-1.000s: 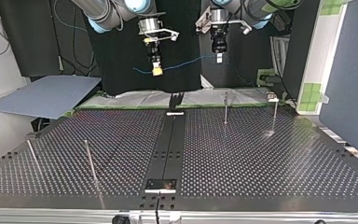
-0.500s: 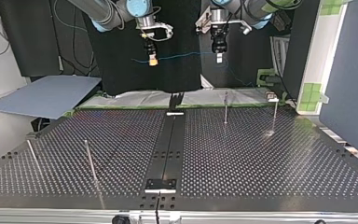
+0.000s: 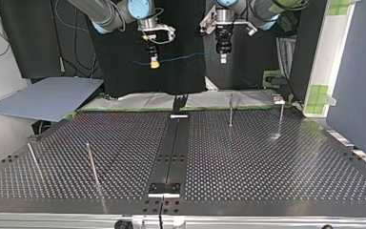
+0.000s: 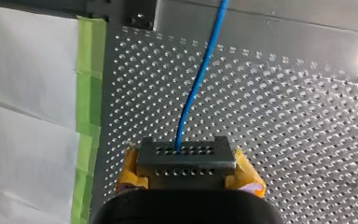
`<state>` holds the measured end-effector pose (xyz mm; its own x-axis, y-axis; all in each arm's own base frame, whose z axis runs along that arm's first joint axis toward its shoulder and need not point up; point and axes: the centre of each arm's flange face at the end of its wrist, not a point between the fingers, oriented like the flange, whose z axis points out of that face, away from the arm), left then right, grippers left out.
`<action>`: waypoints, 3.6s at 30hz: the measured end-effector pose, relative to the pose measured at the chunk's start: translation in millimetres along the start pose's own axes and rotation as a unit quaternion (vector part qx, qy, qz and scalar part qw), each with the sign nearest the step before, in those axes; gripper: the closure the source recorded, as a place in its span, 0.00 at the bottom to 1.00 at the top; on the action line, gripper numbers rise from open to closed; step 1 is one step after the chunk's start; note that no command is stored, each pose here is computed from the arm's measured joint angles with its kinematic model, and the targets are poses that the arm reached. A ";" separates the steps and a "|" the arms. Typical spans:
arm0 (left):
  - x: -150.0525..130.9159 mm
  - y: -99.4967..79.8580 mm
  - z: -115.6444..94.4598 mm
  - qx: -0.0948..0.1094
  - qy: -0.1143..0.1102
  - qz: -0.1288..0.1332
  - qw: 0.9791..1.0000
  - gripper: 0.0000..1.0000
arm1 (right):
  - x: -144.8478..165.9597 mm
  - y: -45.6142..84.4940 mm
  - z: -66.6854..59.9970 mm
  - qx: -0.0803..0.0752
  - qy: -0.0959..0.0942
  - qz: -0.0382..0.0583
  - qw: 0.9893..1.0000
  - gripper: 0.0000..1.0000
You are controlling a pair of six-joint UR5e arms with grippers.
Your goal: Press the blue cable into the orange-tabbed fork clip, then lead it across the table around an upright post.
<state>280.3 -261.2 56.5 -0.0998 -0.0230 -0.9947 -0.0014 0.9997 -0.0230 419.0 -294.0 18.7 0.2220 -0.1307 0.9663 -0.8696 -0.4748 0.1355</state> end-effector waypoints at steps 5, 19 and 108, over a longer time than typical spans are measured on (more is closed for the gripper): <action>-8.7 4.7 -6.8 0.004 0.010 -0.009 1.000 1.00 | 24.6 -1.7 0.1 0.016 0.019 0.028 0.999 1.00; -23.7 16.4 9.1 -0.004 -0.024 -0.083 0.996 1.00 | 51.4 -16.0 18.7 0.067 0.084 0.074 0.991 1.00; 34.7 99.2 216.6 -0.020 0.017 -0.157 0.987 1.00 | -15.7 -35.8 173.3 0.105 0.084 0.080 0.988 1.00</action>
<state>492.3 -163.0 -1.9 -0.1207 -0.3325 -0.9353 -0.0775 0.9425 -0.3251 523.1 -425.8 -39.4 -0.0032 -0.0802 0.9968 -0.7723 -0.6330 -0.0534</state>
